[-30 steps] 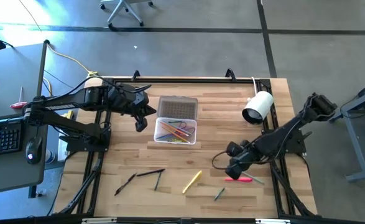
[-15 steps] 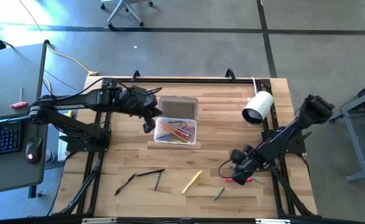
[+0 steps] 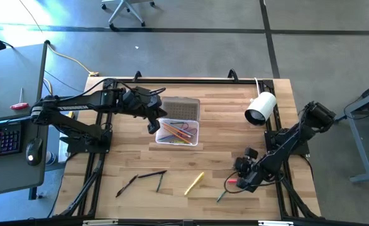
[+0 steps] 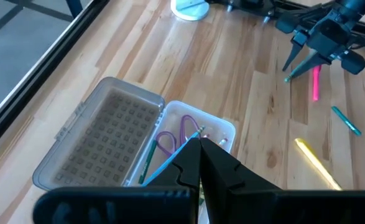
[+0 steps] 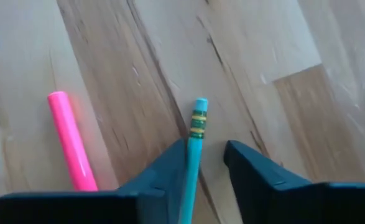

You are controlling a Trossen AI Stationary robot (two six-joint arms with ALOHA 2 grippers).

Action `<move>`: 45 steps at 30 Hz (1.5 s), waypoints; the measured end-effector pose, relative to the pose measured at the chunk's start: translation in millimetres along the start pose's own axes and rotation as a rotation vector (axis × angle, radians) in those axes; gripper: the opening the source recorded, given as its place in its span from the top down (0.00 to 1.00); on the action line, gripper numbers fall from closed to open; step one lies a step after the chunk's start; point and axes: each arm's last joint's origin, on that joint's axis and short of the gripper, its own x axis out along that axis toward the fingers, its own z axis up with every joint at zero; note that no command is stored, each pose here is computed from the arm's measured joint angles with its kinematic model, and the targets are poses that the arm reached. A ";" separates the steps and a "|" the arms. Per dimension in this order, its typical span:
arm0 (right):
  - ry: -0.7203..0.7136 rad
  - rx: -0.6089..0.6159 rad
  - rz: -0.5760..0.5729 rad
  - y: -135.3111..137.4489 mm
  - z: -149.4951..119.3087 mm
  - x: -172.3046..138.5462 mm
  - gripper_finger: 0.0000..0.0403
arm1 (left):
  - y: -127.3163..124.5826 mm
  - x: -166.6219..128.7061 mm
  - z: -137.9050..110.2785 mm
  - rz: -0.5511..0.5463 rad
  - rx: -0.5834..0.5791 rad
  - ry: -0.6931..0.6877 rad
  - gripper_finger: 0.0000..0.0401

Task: Pick & place school supplies into a supply box
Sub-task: Put the light blue pencil into the black box

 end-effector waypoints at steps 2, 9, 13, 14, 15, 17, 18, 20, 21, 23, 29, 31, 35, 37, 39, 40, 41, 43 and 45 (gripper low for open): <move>-0.031 -0.006 0.002 1.8 -2.6 0.0 0.81 | 0.0 0.0 0.0 0.002 0.000 -0.001 0.88; -0.095 -0.014 0.000 2.6 2.1 3.0 0.97 | 0.0 0.0 0.2 0.002 0.000 -0.002 0.88; -0.129 -0.042 -0.001 4.7 16.7 3.3 0.99 | 0.0 0.0 0.2 0.001 -0.008 -0.002 0.88; -0.146 -0.047 -0.008 5.3 22.2 2.2 0.99 | 0.0 0.0 0.2 0.001 -0.009 -0.002 0.88; -0.166 -0.048 -0.019 6.0 28.5 1.1 0.99 | 0.0 0.0 0.2 0.000 -0.009 -0.002 0.88; -0.218 -0.050 -0.053 5.4 42.9 1.3 0.98 | -0.1 0.0 0.2 -0.003 -0.009 -0.002 0.88; -0.242 -0.060 -0.069 4.7 51.5 0.0 0.98 | -0.1 0.0 0.3 -0.003 -0.010 -0.003 0.88; -0.264 -0.073 -0.082 2.8 70.0 -2.1 0.99 | -0.2 0.0 0.3 -0.004 -0.011 -0.002 0.88; -0.271 -0.088 -0.094 1.3 78.5 -3.0 0.99 | -0.3 0.0 0.3 -0.007 -0.012 -0.003 0.88; -0.277 -0.116 -0.107 -2.6 97.7 -5.4 0.99 | -0.5 0.0 0.3 -0.015 -0.012 -0.001 0.88; -0.391 -0.226 -0.173 -20.2 172.6 -25.8 1.00 | -0.6 0.0 0.2 -0.020 -0.012 0.001 0.88; -0.474 -0.270 -0.180 -28.8 201.7 -36.2 1.00 | -0.6 0.0 0.2 -0.019 -0.012 0.001 0.88; -0.601 -0.389 -0.062 -40.5 250.9 -38.0 1.00 | 0.1 -6.1 -0.1 -0.021 -0.008 -0.011 0.88; -0.591 -0.467 -0.011 -41.8 268.0 -24.1 1.00 | 1.7 -16.3 -1.1 -0.012 -0.003 -0.029 0.88; -0.560 -0.490 -0.022 -42.0 284.9 -3.4 1.00 | 4.4 -29.1 -2.0 0.023 -0.006 -0.064 0.88; -0.548 -0.502 -0.028 -41.1 293.7 7.5 1.00 | 6.2 -36.2 -3.1 0.052 -0.004 -0.080 0.88; -0.540 -0.520 -0.031 -40.2 302.9 17.9 1.00 | 8.4 -43.3 -5.1 0.086 0.008 -0.089 0.88; -0.532 -0.550 -0.039 -38.7 322.2 32.8 1.00 | 12.3 -56.2 -8.3 0.153 0.037 -0.112 0.88; -0.524 -0.542 -0.048 -38.4 340.4 42.5 1.00 | 15.8 -66.5 -11.6 0.213 0.045 -0.125 0.88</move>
